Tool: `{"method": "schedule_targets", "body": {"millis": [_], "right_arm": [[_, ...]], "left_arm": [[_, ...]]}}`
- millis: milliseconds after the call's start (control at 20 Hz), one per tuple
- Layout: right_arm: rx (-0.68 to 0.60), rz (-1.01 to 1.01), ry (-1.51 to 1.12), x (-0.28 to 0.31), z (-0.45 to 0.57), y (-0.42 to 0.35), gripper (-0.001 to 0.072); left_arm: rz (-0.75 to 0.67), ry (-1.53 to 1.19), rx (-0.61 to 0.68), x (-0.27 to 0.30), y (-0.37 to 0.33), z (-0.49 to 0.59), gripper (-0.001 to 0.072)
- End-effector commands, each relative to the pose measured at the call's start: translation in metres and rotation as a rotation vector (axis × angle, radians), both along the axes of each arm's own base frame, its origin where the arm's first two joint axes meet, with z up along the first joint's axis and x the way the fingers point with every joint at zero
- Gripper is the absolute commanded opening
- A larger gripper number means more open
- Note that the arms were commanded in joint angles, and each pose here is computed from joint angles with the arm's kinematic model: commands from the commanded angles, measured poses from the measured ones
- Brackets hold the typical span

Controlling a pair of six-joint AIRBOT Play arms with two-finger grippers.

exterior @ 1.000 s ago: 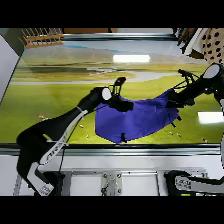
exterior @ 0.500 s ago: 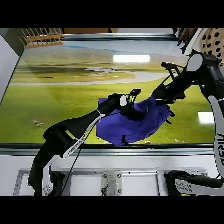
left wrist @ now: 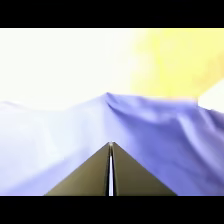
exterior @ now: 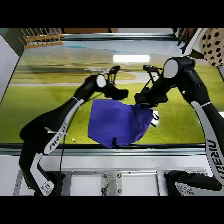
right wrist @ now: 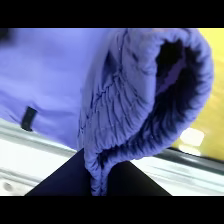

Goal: Fold the clothes and pants, and hang the long-sleeved shirts on hangers.

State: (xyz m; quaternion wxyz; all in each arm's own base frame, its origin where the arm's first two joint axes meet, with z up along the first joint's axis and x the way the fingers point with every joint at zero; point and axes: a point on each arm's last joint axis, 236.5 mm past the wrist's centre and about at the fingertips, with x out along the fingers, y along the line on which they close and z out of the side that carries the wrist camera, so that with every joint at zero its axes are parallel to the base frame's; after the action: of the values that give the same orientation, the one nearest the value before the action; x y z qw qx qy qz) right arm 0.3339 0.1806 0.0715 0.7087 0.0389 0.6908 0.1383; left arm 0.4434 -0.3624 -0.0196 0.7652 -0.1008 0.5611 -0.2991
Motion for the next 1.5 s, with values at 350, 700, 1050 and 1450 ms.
{"method": "schedule_targets", "body": {"millis": [350,700,1050,1450], "right_arm": [[0.143,0.069,-0.102,-0.012,-0.038,0.159,0.0021],[0.42,0.169,-0.226,-0.011,-0.064,0.277,0.0113],[0.737,0.245,-0.384,0.003,-0.004,0.334,0.0698],[0.346,-0.005,-0.129,-0.008,-0.094,0.136,0.0699]], "left_arm": [[0.238,-0.115,0.04,0.06,0.172,0.092,0.0006],[0.34,-0.134,0.045,0.062,0.237,0.123,0.0006],[0.444,-0.202,0.044,0.065,0.293,0.157,0.0006],[0.465,-0.152,0.07,-0.006,0.299,0.116,0.0006]]}}
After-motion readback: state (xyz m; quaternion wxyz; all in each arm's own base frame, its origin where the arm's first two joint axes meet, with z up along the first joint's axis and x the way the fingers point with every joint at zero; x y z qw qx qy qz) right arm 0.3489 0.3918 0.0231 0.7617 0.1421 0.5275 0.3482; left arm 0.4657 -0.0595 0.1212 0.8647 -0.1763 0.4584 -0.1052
